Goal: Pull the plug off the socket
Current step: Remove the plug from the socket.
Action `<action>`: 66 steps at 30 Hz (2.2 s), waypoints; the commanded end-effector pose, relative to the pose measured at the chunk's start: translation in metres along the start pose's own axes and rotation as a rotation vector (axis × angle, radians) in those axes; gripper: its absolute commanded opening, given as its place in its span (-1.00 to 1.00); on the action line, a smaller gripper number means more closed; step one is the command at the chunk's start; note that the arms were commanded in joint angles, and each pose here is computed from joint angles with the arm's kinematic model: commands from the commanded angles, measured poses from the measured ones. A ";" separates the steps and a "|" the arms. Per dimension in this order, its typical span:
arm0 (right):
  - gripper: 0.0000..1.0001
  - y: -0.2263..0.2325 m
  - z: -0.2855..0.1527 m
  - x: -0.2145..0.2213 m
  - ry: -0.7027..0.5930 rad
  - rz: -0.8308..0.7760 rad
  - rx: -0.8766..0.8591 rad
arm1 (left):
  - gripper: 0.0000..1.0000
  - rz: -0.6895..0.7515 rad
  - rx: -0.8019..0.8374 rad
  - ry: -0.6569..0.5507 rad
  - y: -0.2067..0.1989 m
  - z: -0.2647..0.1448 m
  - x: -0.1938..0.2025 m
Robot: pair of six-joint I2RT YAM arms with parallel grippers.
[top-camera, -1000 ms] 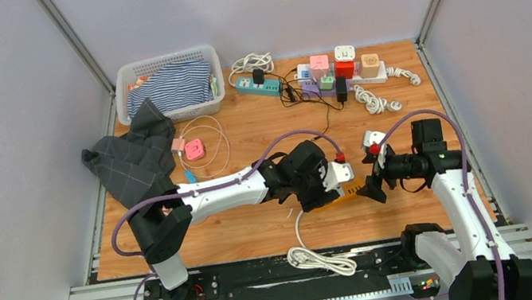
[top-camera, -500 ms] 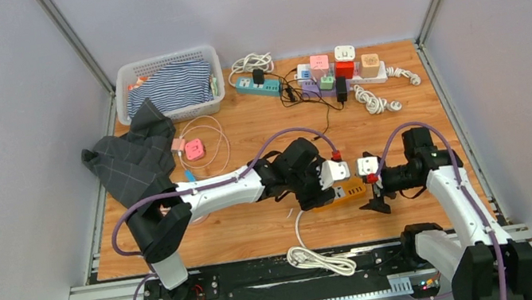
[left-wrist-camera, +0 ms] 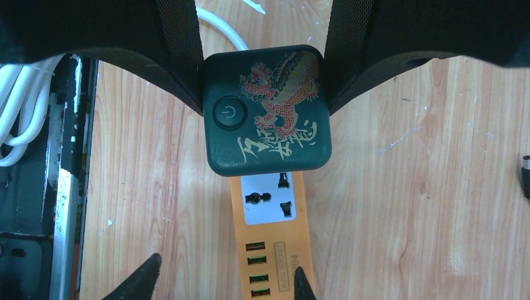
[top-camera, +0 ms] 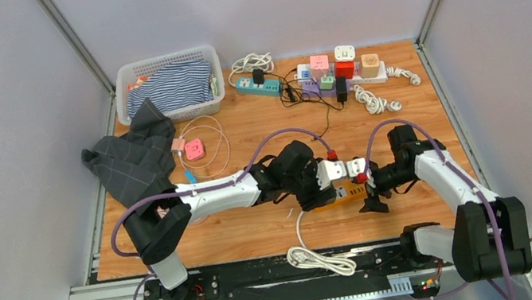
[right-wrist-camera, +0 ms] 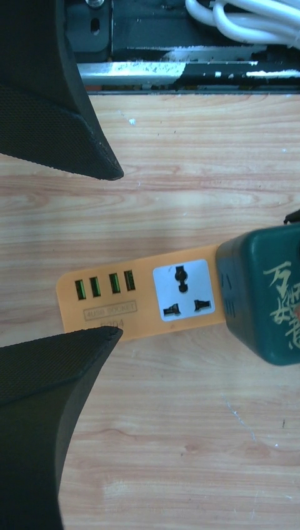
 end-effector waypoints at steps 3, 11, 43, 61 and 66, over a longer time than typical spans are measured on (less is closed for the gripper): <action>0.74 -0.017 0.000 -0.006 0.035 -0.047 0.012 | 0.11 -0.071 0.014 0.093 -0.022 0.003 0.040; 0.72 -0.025 0.008 0.000 0.115 -0.071 0.003 | 1.00 -0.060 0.007 0.069 -0.024 -0.003 0.039; 0.34 -0.011 0.026 0.013 0.246 -0.065 -0.090 | 1.00 0.090 -0.342 -0.567 -0.038 -0.080 0.013; -0.38 0.009 0.030 0.006 0.246 -0.108 -0.199 | 0.99 0.105 -0.388 -0.603 -0.047 -0.039 0.024; -0.45 0.014 0.029 0.005 0.244 -0.111 -0.230 | 0.95 0.126 -0.365 -0.538 -0.043 -0.028 0.024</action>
Point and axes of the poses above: each gripper's point midway between its finger pads, its own z axis out along the fingers, its own y axis along the line the jaws close on, x = y × z, the point moved 6 cm from there along -z, back along the fingers, and after that the axes turned 11 degrees about z, right-handed, at the moved point
